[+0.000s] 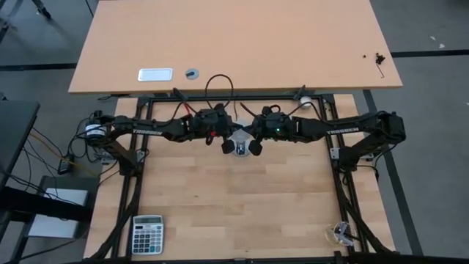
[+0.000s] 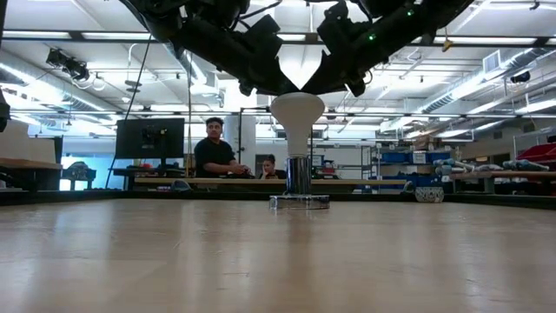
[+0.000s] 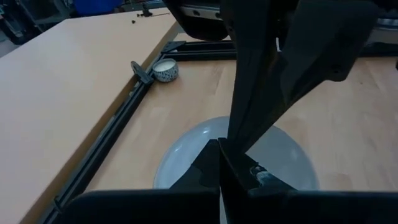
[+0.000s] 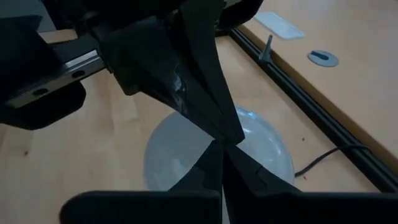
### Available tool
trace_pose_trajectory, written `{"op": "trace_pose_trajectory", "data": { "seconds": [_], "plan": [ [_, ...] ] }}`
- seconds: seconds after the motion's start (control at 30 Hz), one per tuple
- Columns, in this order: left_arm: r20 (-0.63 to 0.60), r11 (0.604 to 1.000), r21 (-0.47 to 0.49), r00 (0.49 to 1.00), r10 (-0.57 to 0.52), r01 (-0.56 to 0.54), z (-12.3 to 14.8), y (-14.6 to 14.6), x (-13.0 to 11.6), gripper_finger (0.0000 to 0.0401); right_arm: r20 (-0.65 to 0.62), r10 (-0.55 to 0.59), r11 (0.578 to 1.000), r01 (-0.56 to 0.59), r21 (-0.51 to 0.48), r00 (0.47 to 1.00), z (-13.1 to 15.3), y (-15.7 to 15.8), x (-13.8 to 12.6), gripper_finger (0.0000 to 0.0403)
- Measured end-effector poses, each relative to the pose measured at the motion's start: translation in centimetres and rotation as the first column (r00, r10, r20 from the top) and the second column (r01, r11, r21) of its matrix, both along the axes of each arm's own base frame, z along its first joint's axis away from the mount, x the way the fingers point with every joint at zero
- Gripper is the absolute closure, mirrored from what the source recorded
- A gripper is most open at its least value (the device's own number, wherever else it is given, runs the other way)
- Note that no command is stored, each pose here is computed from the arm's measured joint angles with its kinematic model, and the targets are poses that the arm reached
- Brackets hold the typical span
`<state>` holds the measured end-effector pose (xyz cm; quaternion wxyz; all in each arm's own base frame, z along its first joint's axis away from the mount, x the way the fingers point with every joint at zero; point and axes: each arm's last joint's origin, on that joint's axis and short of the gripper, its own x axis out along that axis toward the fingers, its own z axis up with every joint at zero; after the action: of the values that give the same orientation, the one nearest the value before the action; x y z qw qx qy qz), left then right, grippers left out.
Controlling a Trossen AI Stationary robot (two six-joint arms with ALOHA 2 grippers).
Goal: Screw lightbulb
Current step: Insert the lightbulb into the silver lamp socket
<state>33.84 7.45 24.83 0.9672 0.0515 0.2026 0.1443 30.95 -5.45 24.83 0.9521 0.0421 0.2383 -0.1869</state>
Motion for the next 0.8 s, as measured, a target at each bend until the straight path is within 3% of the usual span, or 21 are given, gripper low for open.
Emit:
{"op": "trace_pose_trajectory", "data": {
  "seconds": [0.47,0.8],
  "plan": [
    [-0.023,1.0,0.005,1.0,0.006,-0.006,1.1,-0.2,-1.1,0.0401,-0.019,0.014,1.0,-0.014,0.008,1.0,-0.3,0.0,-0.1,0.0395],
    [0.011,0.999,0.038,1.0,-0.027,0.027,3.9,-1.4,-2.9,0.0401,-0.026,0.016,1.0,-0.015,0.006,1.0,-0.4,0.0,-0.1,0.0395]
  ]
}}
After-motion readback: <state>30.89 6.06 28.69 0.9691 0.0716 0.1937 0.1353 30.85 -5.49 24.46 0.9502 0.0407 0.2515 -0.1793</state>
